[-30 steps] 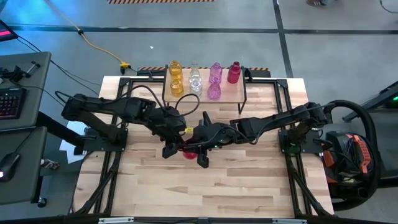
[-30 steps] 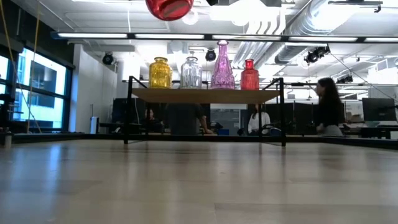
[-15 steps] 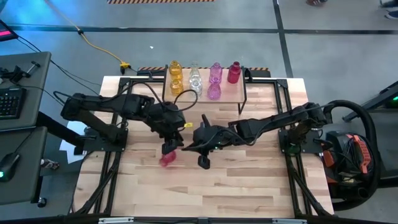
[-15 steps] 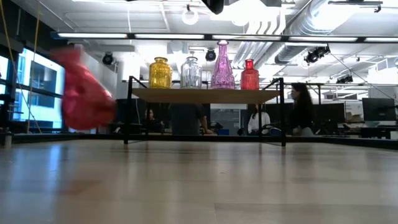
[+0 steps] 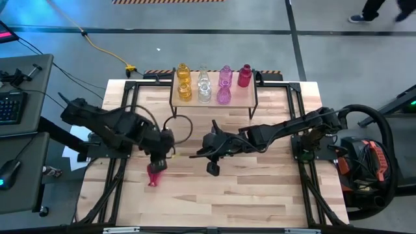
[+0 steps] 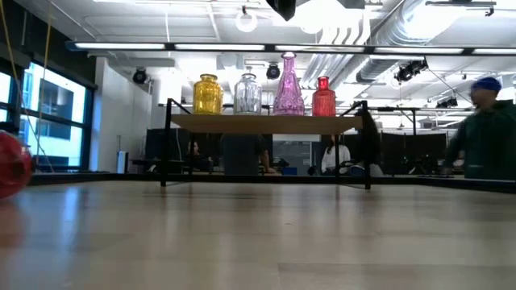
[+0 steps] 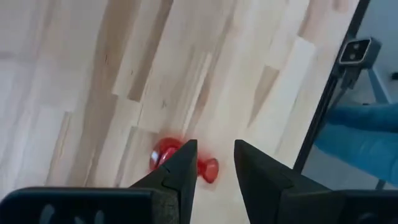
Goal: Sort vases onto shelf
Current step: Put the red vase on the shelf aligned with the other red vase
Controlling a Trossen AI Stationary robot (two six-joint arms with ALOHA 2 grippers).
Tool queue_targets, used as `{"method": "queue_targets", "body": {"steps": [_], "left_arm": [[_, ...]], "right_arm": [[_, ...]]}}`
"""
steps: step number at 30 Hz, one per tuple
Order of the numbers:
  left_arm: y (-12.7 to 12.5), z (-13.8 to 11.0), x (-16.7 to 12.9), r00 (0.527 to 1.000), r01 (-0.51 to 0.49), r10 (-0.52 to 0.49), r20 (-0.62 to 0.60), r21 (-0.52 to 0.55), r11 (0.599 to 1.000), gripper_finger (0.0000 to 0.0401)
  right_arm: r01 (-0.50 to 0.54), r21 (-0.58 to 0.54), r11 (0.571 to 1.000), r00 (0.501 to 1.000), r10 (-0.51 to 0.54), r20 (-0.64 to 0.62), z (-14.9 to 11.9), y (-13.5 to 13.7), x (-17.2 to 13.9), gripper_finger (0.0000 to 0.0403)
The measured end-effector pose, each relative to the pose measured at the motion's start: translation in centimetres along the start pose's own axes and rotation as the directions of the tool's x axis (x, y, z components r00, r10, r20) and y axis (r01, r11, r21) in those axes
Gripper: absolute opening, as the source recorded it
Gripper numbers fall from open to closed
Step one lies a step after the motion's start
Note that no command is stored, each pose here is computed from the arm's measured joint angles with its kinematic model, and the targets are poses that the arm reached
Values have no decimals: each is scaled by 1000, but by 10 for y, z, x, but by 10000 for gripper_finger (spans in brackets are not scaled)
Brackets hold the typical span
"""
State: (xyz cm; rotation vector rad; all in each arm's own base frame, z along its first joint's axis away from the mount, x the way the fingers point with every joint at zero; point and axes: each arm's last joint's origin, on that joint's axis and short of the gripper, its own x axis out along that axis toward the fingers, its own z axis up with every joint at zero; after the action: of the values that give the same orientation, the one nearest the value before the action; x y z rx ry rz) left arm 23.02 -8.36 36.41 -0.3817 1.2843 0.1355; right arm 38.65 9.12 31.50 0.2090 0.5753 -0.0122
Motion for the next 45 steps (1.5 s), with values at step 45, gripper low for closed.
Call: {"method": "queue_targets", "body": {"steps": [45], "left_arm": [[-107,-155,98,955,-133,65,-291,-219,967,97]], "right_arm": [[73,-60,996,996,-69,59,5,-4,0,1]]}}
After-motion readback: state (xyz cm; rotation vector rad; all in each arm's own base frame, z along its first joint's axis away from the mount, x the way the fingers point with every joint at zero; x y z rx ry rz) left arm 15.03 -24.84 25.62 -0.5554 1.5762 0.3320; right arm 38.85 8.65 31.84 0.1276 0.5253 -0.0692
